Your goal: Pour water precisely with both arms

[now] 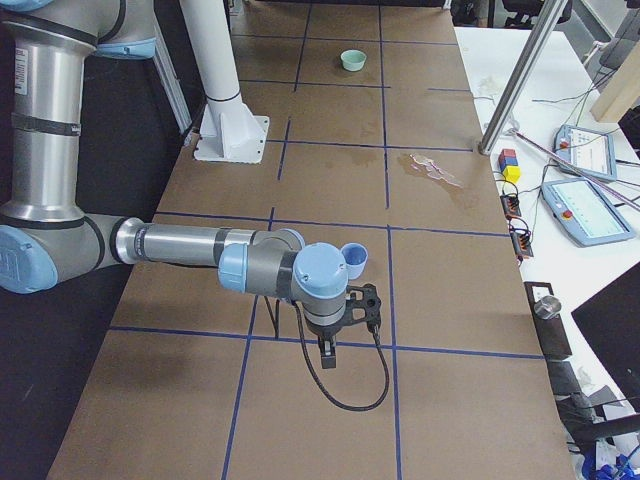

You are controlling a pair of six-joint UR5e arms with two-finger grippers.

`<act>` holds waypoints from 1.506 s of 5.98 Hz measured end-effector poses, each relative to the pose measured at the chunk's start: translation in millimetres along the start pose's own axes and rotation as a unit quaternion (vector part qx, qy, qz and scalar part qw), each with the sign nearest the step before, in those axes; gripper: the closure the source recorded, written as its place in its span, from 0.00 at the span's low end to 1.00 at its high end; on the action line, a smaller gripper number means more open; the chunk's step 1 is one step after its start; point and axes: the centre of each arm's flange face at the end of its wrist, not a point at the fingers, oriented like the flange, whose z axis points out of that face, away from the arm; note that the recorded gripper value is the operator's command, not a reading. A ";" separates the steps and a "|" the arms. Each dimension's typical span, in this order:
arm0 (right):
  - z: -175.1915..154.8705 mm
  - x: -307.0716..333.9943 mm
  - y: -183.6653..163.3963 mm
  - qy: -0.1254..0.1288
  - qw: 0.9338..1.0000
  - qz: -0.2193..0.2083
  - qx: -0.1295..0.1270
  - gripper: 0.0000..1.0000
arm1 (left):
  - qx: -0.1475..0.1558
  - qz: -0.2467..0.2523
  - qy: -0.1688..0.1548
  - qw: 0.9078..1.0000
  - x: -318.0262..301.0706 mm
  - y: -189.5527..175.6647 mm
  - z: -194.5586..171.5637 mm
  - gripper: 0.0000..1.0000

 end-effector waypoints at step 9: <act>7.5 -2.4 0.4 -0.003 1.000 -0.002 -0.008 0.00 | -0.009 -0.006 0.001 1.000 -5.0 13.7 8.0 0.00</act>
